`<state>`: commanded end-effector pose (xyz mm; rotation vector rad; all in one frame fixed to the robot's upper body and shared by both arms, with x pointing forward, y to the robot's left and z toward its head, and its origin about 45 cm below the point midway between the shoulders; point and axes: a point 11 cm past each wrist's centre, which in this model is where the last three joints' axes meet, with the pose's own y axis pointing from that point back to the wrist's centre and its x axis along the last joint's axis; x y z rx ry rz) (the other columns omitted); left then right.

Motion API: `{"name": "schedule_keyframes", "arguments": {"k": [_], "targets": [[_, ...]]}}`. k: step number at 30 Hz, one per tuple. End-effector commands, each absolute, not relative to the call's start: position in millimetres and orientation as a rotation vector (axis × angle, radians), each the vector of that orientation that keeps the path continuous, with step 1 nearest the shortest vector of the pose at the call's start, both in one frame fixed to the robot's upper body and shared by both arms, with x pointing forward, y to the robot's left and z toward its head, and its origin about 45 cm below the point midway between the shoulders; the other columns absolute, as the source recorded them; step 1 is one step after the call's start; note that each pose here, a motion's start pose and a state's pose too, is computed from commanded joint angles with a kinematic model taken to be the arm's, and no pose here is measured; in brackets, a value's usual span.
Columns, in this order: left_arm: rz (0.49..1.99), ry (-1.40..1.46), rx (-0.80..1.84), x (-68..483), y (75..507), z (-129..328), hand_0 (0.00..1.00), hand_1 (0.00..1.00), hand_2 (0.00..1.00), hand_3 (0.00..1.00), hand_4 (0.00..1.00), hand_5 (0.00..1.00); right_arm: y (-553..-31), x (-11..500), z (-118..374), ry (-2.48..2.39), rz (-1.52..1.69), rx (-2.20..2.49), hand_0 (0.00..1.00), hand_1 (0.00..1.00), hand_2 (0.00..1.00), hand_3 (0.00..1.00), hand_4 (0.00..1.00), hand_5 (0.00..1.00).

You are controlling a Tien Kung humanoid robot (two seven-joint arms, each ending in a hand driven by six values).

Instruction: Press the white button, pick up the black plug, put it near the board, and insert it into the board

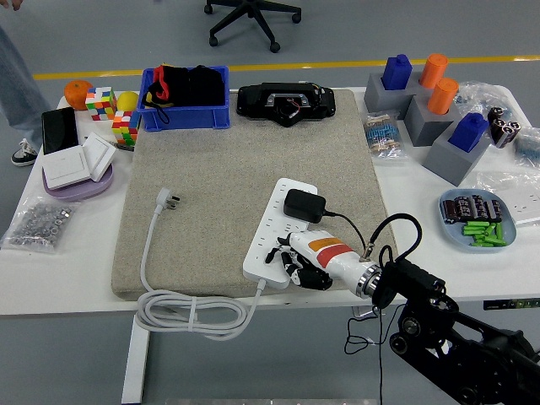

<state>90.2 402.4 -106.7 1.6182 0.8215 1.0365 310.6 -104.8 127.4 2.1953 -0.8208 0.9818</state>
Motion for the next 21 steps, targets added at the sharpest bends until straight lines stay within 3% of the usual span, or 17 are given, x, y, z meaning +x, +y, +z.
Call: {"name": "schedule_keyframes", "arguments": {"k": [21], "targets": [[1.039,0.824,1.616,90.0,402.4,-106.7,0.691,0.638,0.615,0.639,0.562,0.185,-107.6,311.8,126.6,-0.787,1.053,2.151,0.002,0.002,0.058,0.565,0.168,0.002]]}}
